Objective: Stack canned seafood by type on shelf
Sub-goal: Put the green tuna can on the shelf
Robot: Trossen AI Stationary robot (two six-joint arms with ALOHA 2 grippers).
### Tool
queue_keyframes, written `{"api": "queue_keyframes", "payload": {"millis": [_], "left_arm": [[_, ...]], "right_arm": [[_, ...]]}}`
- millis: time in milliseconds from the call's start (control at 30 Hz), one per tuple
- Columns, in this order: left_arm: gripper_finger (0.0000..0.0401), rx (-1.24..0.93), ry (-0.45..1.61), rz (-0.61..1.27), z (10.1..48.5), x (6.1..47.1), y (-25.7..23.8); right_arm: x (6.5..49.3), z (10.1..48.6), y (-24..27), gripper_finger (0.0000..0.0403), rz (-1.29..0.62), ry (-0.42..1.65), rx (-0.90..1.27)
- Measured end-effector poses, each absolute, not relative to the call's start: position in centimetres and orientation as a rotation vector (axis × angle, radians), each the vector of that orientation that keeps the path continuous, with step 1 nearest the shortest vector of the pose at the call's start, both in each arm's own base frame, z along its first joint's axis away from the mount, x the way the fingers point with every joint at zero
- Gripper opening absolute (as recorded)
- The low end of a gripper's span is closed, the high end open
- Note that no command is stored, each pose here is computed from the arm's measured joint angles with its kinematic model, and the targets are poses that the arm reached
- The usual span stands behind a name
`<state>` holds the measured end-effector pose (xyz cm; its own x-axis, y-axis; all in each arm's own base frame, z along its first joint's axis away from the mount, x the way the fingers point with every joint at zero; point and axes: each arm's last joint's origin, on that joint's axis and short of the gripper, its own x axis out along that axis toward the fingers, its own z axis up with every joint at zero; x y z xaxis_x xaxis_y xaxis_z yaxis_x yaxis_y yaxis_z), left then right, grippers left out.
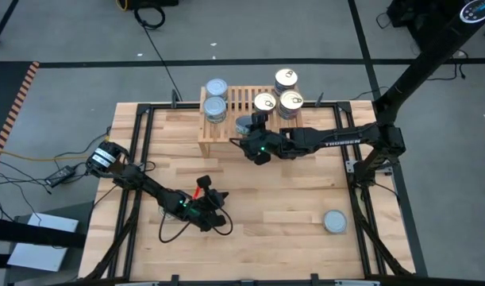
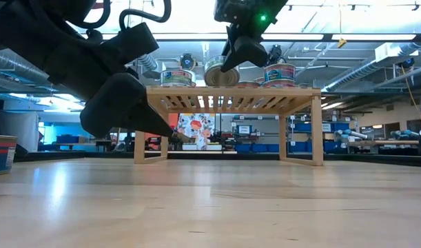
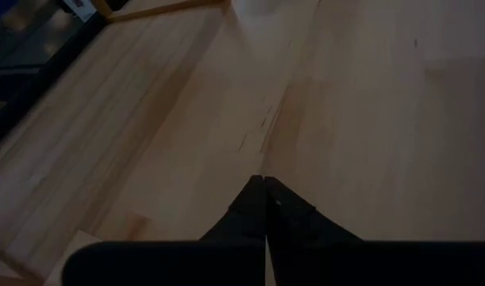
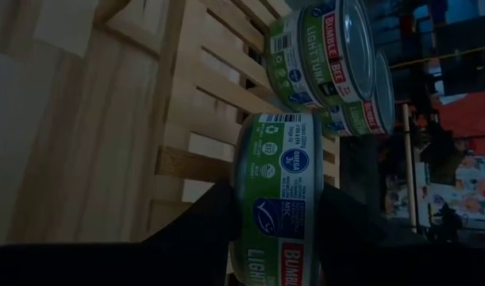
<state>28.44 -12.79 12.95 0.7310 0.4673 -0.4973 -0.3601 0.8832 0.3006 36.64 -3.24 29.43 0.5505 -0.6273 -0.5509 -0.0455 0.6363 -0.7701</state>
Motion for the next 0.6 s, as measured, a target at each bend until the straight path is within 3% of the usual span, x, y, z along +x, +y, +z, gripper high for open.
{"api": "queue_keyframes", "payload": {"millis": [600], "left_arm": [[0.0002, 0.178, 0.592, 0.446, 13.00, 28.52, -12.86]], "right_arm": [[36.50, 29.30, -3.38, 0.0149, -0.388, 0.964, -0.839]]}}
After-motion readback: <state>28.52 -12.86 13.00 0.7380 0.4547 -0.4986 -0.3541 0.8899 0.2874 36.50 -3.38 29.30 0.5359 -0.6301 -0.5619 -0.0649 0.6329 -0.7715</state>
